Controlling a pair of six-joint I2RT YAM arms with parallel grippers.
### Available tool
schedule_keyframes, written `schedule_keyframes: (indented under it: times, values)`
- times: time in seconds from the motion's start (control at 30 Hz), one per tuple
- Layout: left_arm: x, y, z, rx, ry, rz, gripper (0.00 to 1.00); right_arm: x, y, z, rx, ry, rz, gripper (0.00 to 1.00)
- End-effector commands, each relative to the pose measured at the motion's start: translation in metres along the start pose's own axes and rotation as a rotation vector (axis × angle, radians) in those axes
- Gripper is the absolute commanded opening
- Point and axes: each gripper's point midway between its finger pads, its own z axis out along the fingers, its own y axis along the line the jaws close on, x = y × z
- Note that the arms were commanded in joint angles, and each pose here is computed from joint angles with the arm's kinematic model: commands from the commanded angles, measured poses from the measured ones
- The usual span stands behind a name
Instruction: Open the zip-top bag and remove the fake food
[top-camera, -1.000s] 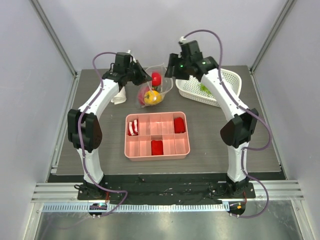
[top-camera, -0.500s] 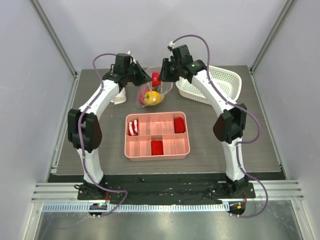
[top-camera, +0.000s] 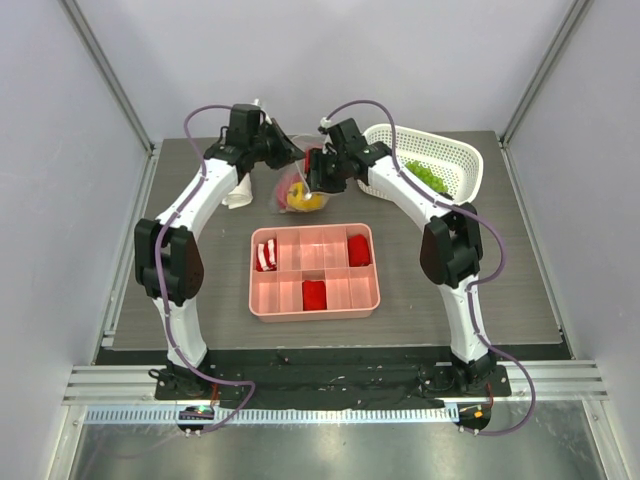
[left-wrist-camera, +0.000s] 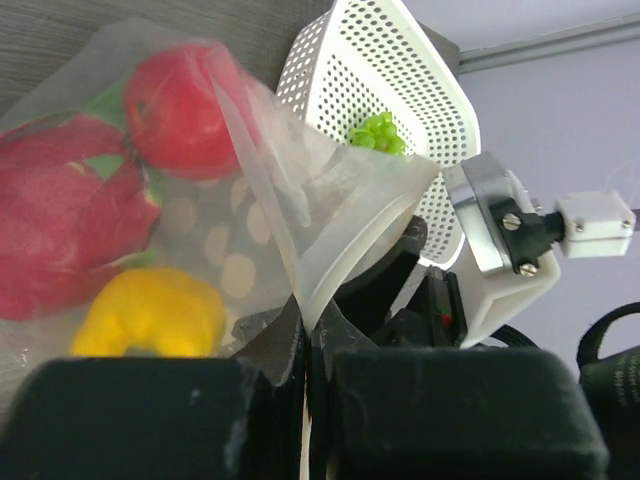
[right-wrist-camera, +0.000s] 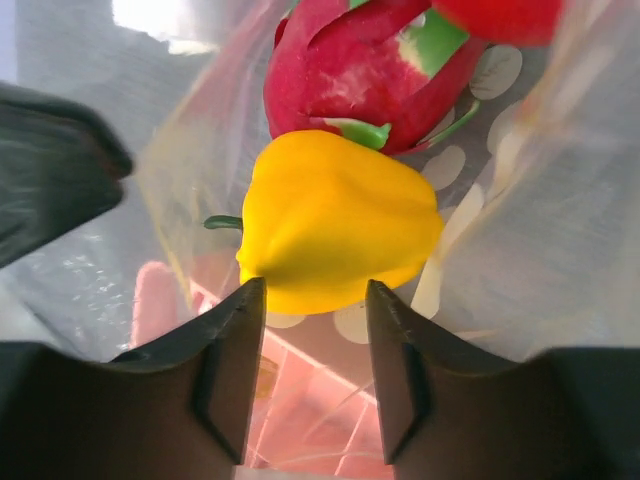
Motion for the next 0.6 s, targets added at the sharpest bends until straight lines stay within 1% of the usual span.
schedule_keyframes:
  times: [0.0,0.1,0.17,0.2,0.27,0.3,0.33,0.4,0.57]
  values:
    - [-0.032,-0.055,-0.025,0.15,-0.096,0.032,0.0,-0.018,0.015,-0.008,-0.064,-0.068,-0.034,0.64]
    - [-0.023,-0.046,-0.017,0.134,-0.078,0.022,0.0,-0.008,0.011,0.005,-0.087,-0.055,-0.029,0.77]
    - [-0.015,-0.037,-0.012,0.119,-0.062,-0.002,0.0,-0.012,0.018,0.012,-0.137,-0.078,-0.016,0.81]
    - [-0.014,-0.036,-0.01,0.125,-0.063,-0.004,0.0,-0.007,0.015,0.019,-0.14,-0.071,-0.001,0.85]
    - [-0.011,-0.031,-0.007,0.113,-0.059,-0.008,0.0,-0.013,0.019,0.024,-0.17,-0.104,0.031,0.9]
    - [-0.011,-0.029,-0.006,0.107,-0.06,-0.009,0.0,-0.007,0.018,0.027,-0.178,-0.099,0.045,0.94]
    - [-0.011,-0.028,-0.005,0.104,-0.058,-0.005,0.0,-0.014,0.024,0.028,-0.207,-0.136,0.055,0.95]
    - [-0.008,-0.022,-0.004,0.081,-0.049,0.01,0.0,-0.012,0.021,0.034,-0.209,-0.152,0.065,0.99]
    - [-0.007,-0.009,-0.001,0.035,-0.042,0.03,0.0,-0.001,0.011,0.05,-0.194,-0.116,0.06,1.0]
